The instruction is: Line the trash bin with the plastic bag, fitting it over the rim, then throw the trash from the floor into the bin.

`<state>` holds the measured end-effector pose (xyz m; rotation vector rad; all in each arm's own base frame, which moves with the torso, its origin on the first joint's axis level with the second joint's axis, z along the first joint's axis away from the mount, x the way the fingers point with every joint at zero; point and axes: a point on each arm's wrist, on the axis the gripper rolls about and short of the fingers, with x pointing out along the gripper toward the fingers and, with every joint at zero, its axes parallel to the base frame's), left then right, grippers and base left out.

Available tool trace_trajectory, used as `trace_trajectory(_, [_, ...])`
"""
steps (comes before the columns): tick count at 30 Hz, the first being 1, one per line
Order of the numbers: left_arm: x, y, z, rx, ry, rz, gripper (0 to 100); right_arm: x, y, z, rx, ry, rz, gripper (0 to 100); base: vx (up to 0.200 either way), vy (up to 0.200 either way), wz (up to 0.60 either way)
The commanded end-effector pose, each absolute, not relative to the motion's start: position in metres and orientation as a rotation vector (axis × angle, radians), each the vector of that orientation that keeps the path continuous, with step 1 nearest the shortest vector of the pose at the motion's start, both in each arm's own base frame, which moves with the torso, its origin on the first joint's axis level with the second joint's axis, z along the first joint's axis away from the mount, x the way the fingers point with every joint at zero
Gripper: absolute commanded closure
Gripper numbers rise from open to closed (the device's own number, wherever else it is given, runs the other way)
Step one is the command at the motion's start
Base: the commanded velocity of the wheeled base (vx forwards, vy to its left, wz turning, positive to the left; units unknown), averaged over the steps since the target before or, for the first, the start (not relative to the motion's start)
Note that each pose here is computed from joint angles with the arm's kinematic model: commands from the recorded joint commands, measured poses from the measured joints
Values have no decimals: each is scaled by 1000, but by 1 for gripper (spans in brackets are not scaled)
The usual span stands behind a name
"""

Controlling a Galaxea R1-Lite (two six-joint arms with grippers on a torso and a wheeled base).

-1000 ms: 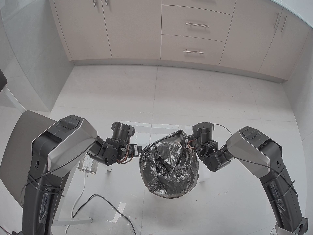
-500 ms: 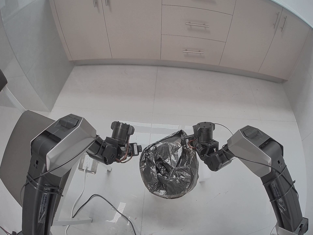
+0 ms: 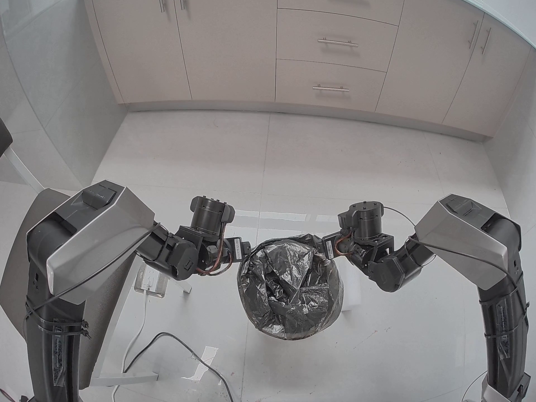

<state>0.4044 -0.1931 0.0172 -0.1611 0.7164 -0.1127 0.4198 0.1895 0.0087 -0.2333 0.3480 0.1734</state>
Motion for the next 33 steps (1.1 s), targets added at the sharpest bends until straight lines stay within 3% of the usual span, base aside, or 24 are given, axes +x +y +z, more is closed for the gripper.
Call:
trace_trajectory(1, [375, -204, 47, -153, 698, -170, 0, 375, 175, 40, -221, 392, 215, 0, 0, 0, 0])
trace_trajectory(5, [361, -208, 51, -140, 711, -191, 0, 343, 162, 43, -223, 465, 291, 0, 0, 0, 0])
trace_trajectory(14, [350, -219, 46, -154, 718, -214, 0, 317, 149, 16, -259, 591, 308, 0, 0, 0, 0])
trace_trajectory(33, [353, -219, 32, -146, 741, -202, 0, 355, 161, -28, -263, 620, 288, 0, 0, 0, 0])
